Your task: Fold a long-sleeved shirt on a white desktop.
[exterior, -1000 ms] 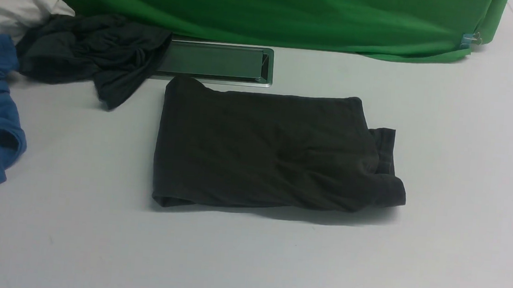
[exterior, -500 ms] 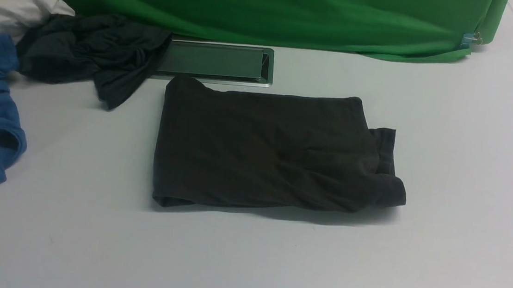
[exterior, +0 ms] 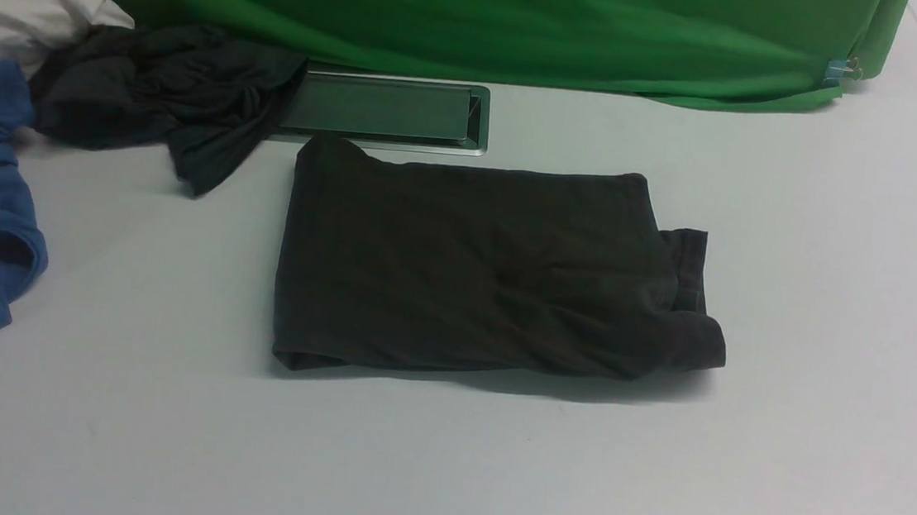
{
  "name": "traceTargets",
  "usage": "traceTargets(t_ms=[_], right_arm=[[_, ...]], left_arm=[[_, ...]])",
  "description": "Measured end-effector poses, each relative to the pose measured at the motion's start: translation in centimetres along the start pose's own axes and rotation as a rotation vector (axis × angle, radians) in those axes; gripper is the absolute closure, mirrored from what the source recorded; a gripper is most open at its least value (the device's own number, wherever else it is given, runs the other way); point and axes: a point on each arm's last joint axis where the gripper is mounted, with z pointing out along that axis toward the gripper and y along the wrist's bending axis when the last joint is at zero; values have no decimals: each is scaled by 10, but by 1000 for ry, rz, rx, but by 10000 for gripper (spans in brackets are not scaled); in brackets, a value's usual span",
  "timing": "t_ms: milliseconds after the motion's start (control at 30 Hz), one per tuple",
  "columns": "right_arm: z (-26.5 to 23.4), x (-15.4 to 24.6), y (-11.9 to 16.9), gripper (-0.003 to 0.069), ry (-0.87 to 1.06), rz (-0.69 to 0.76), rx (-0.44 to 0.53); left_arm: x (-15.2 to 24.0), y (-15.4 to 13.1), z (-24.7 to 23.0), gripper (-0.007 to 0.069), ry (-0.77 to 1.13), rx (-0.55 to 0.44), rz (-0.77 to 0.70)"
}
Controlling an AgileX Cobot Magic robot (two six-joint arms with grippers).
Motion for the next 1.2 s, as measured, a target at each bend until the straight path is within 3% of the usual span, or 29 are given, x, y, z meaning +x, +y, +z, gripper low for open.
traceTargets(t_ms=[367, 633, 733, 867, 1200], right_arm=[[0, 0, 0, 531, 0, 0, 0], [0, 0, 0, 516, 0, 1, 0], [0, 0, 0, 507, 1, 0, 1], [0, 1, 0, 502, 6, 0, 1], [0, 1, 0, 498, 6, 0, 1]], left_arm=[[21, 0, 33, 606, 18, 2, 83], [63, 1, 85, 605, -213, -80, 70], [105, 0, 109, 605, -175, -111, 55], [129, -2, 117, 605, -54, -99, 23], [131, -2, 117, 603, -41, -100, 7]])
